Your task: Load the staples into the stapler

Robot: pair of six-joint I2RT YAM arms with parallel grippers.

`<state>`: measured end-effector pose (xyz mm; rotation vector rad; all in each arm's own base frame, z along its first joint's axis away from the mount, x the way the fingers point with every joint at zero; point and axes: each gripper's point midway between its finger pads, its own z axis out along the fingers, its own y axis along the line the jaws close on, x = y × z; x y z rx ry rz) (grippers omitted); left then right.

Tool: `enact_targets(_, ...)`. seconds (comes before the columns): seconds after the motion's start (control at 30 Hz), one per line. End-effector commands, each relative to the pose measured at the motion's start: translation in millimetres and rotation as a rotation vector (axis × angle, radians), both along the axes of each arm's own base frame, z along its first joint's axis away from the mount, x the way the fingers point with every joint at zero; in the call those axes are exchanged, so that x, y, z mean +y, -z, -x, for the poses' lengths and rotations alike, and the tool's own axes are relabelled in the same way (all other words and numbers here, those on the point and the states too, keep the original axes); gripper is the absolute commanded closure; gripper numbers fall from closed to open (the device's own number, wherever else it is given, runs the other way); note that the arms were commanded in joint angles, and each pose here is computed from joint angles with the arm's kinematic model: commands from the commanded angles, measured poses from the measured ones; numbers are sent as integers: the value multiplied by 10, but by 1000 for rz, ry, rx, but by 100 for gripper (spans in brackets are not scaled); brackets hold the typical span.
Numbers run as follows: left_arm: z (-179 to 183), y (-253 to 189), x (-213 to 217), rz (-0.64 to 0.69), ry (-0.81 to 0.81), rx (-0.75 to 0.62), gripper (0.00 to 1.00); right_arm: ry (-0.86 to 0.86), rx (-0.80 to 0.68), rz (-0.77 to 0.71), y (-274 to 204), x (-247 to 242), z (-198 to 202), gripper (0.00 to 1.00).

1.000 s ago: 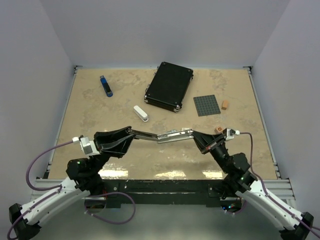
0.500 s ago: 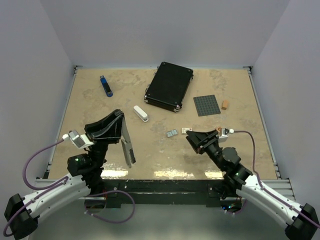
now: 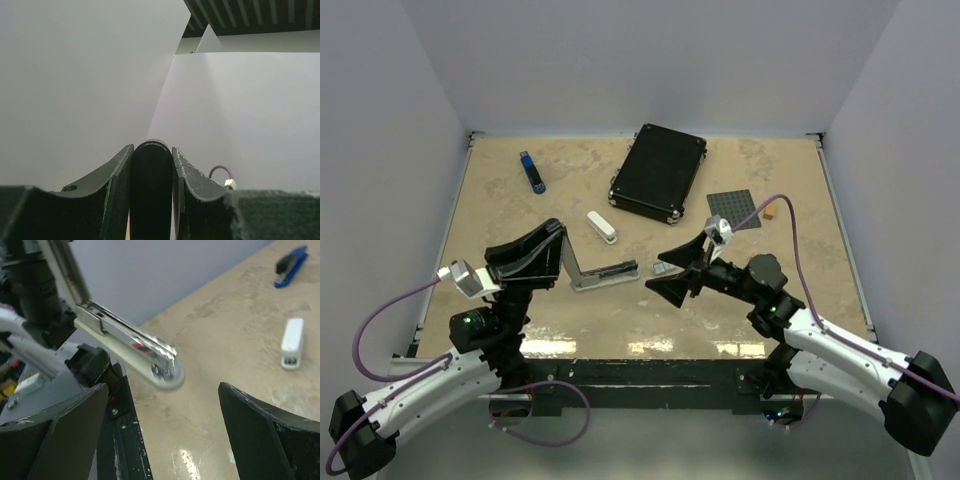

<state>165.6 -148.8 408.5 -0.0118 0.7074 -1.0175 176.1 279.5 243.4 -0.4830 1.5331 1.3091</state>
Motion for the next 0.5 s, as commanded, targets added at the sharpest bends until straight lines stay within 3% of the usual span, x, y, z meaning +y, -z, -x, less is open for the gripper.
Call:
enact_targets(0.0, 264, -413, 42, 72, 94, -115, 100, -246, -411, 27, -550, 212, 277, 2)
enact_targets(0.2, 304, -439, -132, 28, 161, -137, 100, -404, -514, 62, -757, 424, 367, 2)
enact_targets(0.47, 417, -449, -307, 21, 271, -195, 100, -592, -506, 53, -638, 877, 603, 7)
